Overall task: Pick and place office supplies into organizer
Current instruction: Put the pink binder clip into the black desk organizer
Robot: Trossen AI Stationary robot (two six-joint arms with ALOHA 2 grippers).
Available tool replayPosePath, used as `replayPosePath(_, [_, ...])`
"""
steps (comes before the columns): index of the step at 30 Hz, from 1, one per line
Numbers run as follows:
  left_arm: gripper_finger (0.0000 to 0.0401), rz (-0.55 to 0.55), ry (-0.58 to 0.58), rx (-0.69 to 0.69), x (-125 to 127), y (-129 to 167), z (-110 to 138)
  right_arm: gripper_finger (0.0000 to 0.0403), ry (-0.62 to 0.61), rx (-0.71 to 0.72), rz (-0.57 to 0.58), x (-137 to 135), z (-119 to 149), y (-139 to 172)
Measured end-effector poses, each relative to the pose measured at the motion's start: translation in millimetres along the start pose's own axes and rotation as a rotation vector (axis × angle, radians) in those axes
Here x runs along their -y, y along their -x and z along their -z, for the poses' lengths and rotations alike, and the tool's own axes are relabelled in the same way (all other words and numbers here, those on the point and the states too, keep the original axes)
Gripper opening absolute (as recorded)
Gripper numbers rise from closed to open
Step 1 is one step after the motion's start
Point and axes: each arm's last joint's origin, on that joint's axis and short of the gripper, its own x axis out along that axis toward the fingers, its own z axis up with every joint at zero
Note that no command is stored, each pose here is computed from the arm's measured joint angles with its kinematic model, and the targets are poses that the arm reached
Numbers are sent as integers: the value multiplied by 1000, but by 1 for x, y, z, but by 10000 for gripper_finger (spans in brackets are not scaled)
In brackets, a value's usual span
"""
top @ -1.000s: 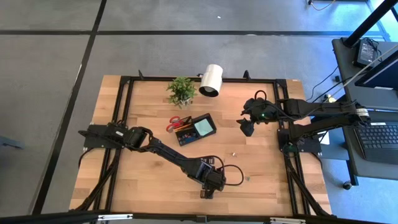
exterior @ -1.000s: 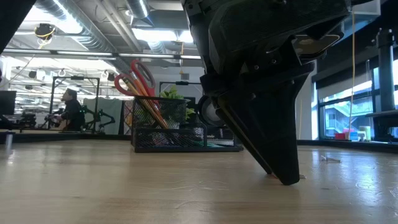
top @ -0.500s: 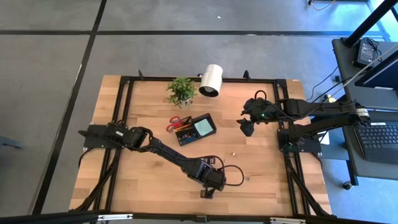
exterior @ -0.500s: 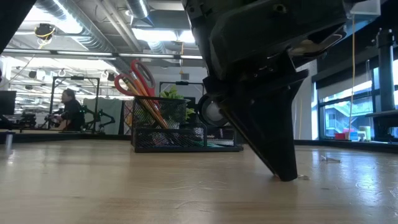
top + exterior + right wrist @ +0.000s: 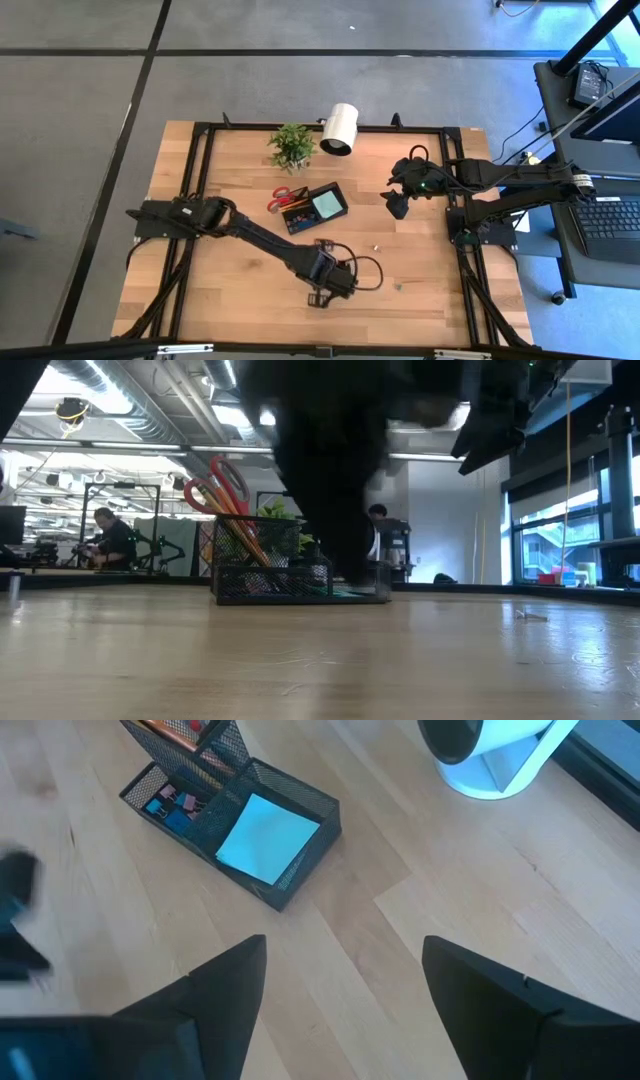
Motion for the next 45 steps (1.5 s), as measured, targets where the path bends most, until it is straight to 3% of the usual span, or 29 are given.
replayPosePath(3, [50, -72, 13, -48, -14, 28, 7, 272, 0, 1, 0, 0, 0, 0])
replayPosePath(9, [51, -264, 5, -200, -46, 54, 23, 272, -3, 2, 0, 0, 0, 0])
replayPosePath(18, [51, -440, -155, -312, -80, 48, 29, 272, -8, 12, -4, 0, -1, 0])
replayPosePath(29, [51, -419, -138, -442, -115, 17, 44, 272, -11, 12, -3, 0, -1, 0])
replayPosePath(45, [66, -358, -62, -438, -126, -1, 50, 272, -6, 22, 28, 1, -1, 0])
